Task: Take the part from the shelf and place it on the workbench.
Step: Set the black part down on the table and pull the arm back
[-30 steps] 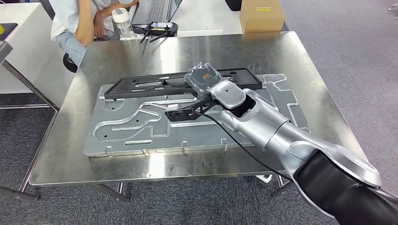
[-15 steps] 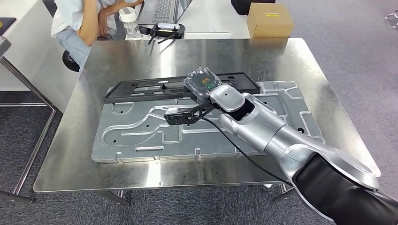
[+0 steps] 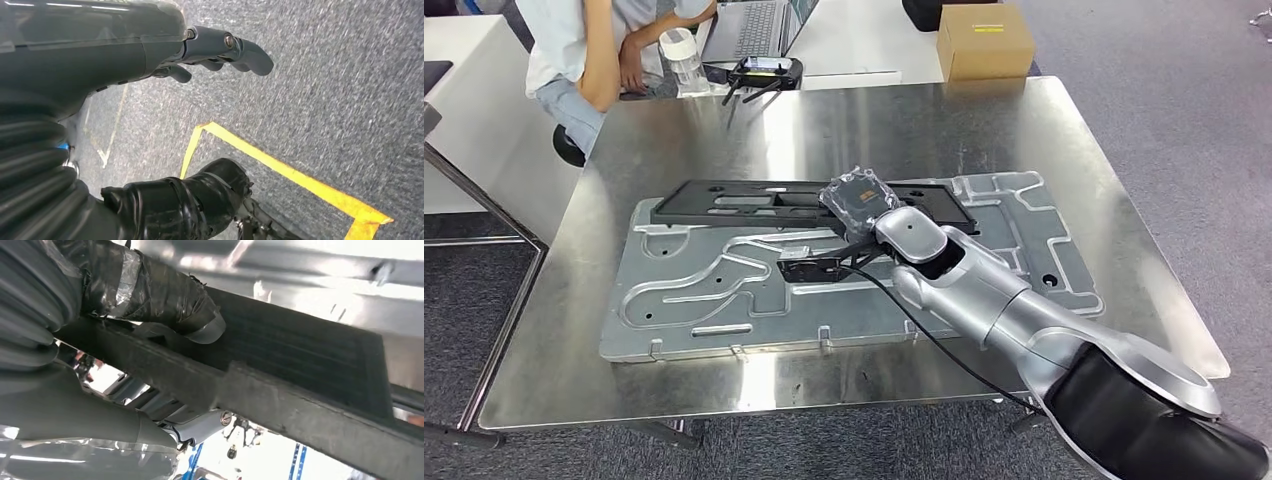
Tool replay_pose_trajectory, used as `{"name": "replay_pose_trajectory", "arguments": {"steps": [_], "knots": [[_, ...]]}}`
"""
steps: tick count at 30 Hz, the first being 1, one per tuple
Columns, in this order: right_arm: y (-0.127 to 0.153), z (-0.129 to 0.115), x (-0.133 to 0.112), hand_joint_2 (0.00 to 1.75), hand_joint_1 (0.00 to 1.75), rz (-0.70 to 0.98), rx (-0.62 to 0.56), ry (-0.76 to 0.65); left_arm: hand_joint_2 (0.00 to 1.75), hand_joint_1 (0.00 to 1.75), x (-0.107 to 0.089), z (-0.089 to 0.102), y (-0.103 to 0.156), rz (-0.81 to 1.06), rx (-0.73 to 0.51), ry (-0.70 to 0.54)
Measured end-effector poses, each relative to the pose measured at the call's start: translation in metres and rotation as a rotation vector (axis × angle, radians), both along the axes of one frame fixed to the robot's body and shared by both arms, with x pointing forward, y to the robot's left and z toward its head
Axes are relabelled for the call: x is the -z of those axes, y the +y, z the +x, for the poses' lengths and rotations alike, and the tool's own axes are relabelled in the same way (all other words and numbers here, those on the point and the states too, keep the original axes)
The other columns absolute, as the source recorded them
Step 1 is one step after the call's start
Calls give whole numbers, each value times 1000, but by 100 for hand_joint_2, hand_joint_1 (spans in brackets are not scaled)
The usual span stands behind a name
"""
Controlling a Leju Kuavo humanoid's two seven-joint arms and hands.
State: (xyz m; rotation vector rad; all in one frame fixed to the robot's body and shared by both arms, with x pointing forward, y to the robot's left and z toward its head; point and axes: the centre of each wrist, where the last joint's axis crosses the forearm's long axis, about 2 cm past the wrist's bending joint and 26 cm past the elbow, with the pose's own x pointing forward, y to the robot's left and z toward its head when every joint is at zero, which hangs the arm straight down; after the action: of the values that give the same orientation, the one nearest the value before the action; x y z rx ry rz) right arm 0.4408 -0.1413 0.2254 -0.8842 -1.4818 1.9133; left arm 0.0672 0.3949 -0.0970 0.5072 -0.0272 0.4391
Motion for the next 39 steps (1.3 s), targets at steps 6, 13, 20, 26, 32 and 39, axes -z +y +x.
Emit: {"name": "replay_pose_trajectory", "arguments": {"steps": [6, 13, 20, 26, 32, 39], "knots": [[-1, -2, 5, 0, 0, 13, 1, 12, 175, 0, 0, 1, 0, 1, 0, -4], [-6, -1, 6, 0, 0, 19, 13, 17, 131, 0, 0, 1, -2, 4, -3, -6], [-9, -2, 8, 0, 0, 29, 21, 25, 0, 0, 0, 1, -3, -2, -16, -13], [-14, 0, 6, 0, 0, 37, 31, 22, 0, 0, 1, 0, -4, -17, -18, -38], [-17, -2, 9, 0, 0, 38, 37, 37, 0, 0, 1, -1, -4, -23, -20, -39], [-17, -2, 8, 0, 0, 40, 38, 36, 0, 0, 1, 0, -4, -24, -21, -37]]}}
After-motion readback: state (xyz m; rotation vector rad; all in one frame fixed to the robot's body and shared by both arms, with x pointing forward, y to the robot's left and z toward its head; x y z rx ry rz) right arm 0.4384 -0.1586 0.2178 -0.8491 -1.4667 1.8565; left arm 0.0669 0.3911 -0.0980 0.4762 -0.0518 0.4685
